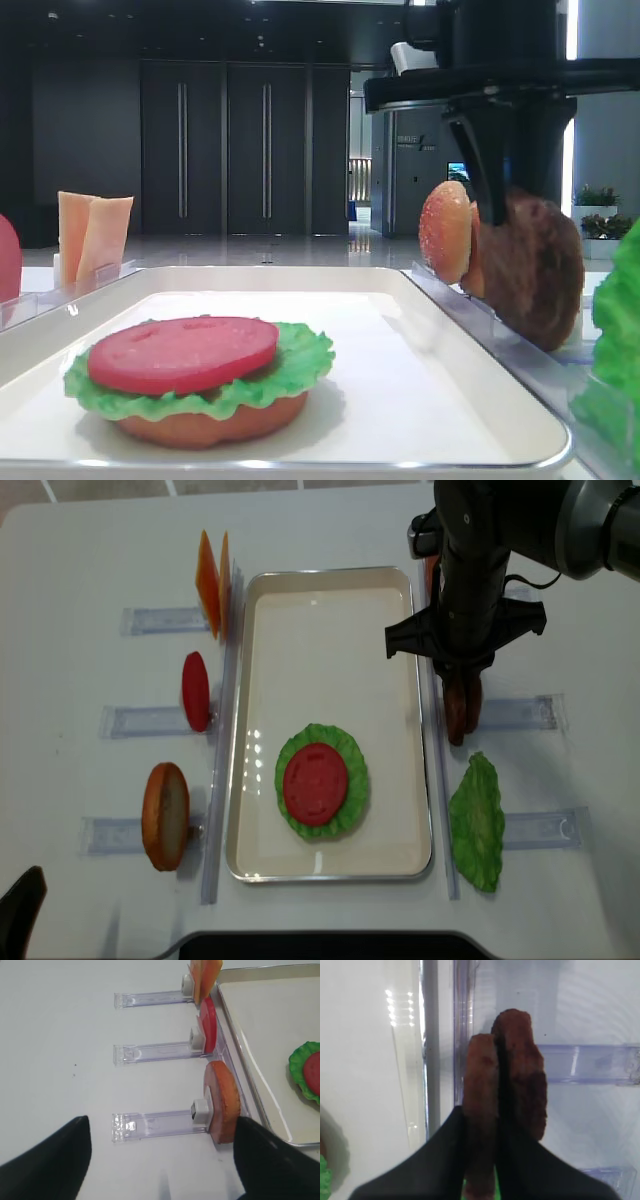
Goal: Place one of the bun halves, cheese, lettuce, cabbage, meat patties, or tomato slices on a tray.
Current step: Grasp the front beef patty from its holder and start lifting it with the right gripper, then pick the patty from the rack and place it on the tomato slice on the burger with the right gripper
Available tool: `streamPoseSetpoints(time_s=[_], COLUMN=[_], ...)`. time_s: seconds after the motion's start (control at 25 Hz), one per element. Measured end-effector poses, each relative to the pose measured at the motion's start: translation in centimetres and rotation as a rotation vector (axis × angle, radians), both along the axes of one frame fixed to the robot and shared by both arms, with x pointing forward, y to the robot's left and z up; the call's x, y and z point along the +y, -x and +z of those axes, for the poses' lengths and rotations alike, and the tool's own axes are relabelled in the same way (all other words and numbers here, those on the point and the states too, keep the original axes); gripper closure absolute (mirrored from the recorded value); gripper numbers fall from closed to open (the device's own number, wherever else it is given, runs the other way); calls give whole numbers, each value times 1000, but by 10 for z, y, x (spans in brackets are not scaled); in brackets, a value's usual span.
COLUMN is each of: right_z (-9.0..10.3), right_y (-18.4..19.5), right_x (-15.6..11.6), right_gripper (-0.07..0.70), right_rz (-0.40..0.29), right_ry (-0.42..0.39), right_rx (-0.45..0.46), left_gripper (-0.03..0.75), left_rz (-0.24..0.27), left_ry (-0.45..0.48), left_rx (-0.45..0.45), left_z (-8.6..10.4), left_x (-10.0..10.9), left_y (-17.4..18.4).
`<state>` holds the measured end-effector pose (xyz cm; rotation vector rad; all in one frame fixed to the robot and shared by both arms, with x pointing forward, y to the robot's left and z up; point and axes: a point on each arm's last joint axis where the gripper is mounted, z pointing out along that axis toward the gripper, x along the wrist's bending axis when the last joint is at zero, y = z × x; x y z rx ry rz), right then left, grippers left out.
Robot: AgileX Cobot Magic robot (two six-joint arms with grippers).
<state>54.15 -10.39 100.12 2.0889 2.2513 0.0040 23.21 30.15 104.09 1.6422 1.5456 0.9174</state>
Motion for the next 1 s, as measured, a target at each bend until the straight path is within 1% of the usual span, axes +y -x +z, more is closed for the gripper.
streamPoseSetpoints(time_s=[0.16, 0.4, 0.52, 0.64, 0.76, 0.84, 1.0], right_z=[18, 52, 68, 82, 85, 78, 63], right_y=[6, 20, 30, 46, 62, 71, 83], right_x=[-3, -5, -3, 4, 11, 14, 18], right_gripper=[510, 510, 510, 510, 510, 510, 510], right_rz=[-3, -8, 17, 60, 92, 93, 88], right_ry=[-29, -139, -195, -243, -299, -354, -507], right_rx=[-25, -65, -85, -122, -163, -168, -181], left_gripper=[24, 24, 24, 24, 24, 24, 24], left_rz=[0, 0, 0, 0, 0, 0, 0], left_ry=[0, 0, 0, 0, 0, 0, 0], left_rx=[0, 0, 0, 0, 0, 0, 0], left_z=[0, 0, 0, 0, 0, 0, 0], left_x=[0, 0, 0, 0, 0, 0, 0], left_y=[0, 0, 0, 0, 0, 0, 0])
